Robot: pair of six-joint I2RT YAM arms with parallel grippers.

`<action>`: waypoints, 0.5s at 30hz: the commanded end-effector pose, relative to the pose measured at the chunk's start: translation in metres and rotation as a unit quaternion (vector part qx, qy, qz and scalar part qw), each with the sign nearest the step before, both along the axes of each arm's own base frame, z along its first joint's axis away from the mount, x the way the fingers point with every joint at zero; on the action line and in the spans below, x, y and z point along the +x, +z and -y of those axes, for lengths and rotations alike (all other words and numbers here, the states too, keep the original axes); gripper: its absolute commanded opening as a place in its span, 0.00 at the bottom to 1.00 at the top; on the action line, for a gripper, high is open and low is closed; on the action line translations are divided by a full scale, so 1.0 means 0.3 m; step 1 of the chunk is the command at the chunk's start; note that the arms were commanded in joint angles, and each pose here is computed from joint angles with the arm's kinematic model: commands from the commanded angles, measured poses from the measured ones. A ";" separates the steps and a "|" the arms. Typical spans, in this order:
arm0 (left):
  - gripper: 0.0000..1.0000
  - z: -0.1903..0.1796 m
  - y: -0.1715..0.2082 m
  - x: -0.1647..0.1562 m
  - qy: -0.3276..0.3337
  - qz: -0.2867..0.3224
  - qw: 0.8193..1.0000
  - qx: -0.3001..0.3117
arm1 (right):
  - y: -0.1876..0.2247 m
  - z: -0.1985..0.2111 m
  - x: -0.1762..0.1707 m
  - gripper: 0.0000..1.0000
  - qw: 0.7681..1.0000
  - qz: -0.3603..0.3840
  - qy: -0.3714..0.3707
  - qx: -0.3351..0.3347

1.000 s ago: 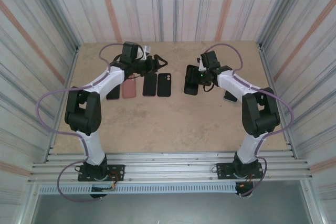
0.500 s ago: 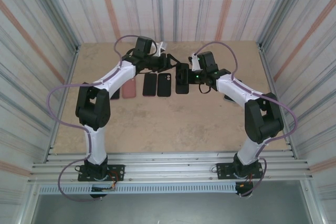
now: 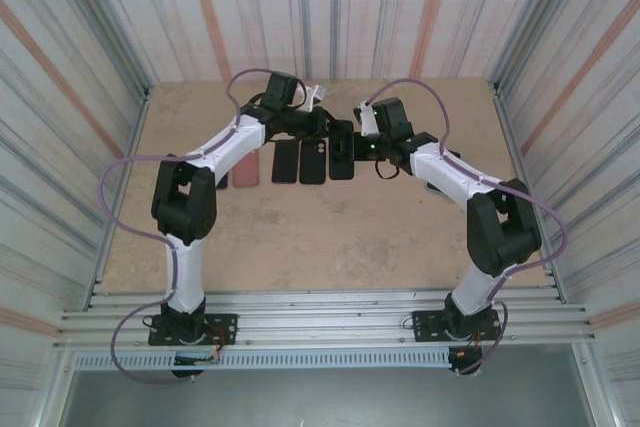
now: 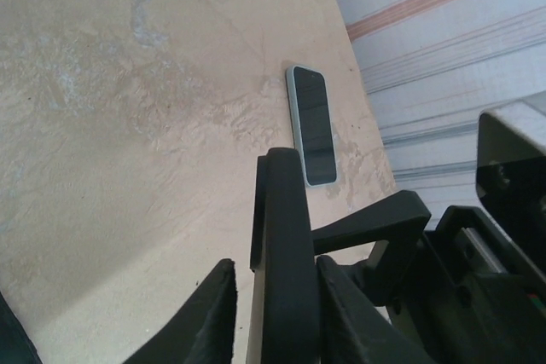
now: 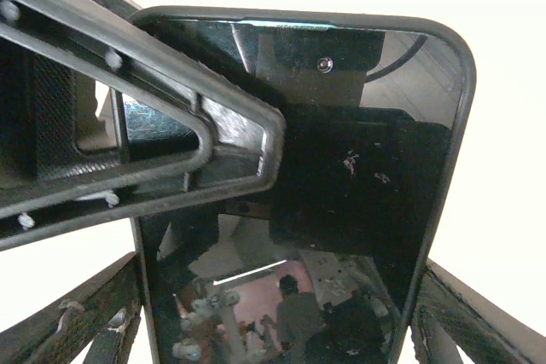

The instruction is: Take the phone out of the phone case

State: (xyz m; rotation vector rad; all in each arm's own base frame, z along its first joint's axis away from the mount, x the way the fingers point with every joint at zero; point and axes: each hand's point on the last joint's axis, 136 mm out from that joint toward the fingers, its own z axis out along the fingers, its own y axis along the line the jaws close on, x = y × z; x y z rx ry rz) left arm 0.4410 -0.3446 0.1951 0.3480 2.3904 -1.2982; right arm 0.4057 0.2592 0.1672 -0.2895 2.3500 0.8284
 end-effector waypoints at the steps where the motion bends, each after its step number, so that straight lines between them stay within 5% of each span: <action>1: 0.23 0.023 0.027 -0.020 -0.019 -0.001 1.000 -0.010 | 0.130 -0.035 -0.007 0.51 0.998 0.040 0.013 0.039; 8: 0.07 0.019 0.049 -0.033 -0.019 0.000 1.000 -0.018 | 0.134 -0.040 -0.018 0.56 0.998 0.037 0.019 0.043; 15: 0.06 0.000 0.092 -0.001 0.005 0.000 0.999 -0.039 | 0.145 -0.039 -0.040 0.86 0.998 0.040 0.028 0.048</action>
